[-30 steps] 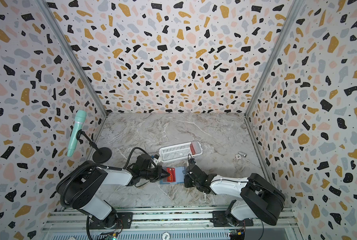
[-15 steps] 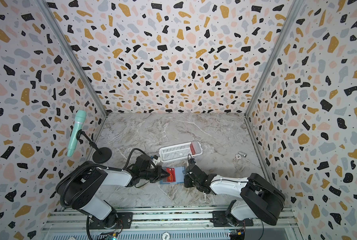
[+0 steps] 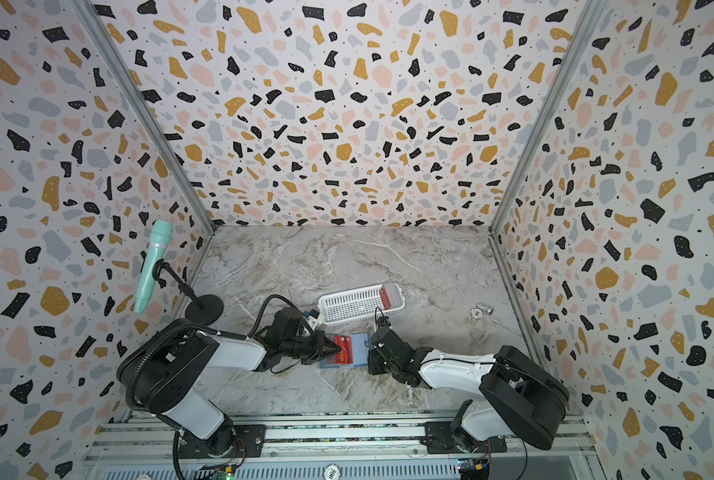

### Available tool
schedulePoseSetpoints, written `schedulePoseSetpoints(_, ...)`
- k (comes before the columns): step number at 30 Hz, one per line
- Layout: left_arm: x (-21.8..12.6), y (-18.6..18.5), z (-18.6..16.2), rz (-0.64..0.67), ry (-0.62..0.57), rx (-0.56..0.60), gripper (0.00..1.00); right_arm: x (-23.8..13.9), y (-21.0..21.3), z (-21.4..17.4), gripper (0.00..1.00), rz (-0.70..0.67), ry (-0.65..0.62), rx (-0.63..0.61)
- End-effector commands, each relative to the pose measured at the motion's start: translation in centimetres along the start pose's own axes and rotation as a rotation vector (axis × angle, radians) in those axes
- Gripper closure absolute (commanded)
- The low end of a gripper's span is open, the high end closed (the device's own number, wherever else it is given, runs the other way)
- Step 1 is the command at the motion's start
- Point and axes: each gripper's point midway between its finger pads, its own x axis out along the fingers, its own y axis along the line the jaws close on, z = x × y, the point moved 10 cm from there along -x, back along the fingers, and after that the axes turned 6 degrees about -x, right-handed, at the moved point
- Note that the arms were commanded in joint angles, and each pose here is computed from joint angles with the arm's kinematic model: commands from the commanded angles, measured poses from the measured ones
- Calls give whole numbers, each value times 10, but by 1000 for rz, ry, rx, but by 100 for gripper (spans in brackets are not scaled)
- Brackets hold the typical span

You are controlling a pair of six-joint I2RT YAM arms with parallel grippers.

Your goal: Put the credit cards into the card holder

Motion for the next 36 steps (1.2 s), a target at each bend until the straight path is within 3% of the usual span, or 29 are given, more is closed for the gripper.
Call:
schedulePoseSetpoints(1,4,7,0,67,20,-12,100,4,-4,-10,95,-47,78,-15)
schedulePoseSetpoints(13,-4,4,9,317,8,62,77,5,-4,-10,95,-47,78,-17)
schedulePoseSetpoints(17,-8,-1,10,339,-3,73,71,6,-4,-11,95,-48,83,-20)
schedulePoseSetpoints(24,-13,-3,10,386,-14,92,67,8,-4,-13,95,-52,89,-25)
schedulePoseSetpoints(36,3,-10,6,317,34,100,67,9,-2,-13,95,-48,88,-25)
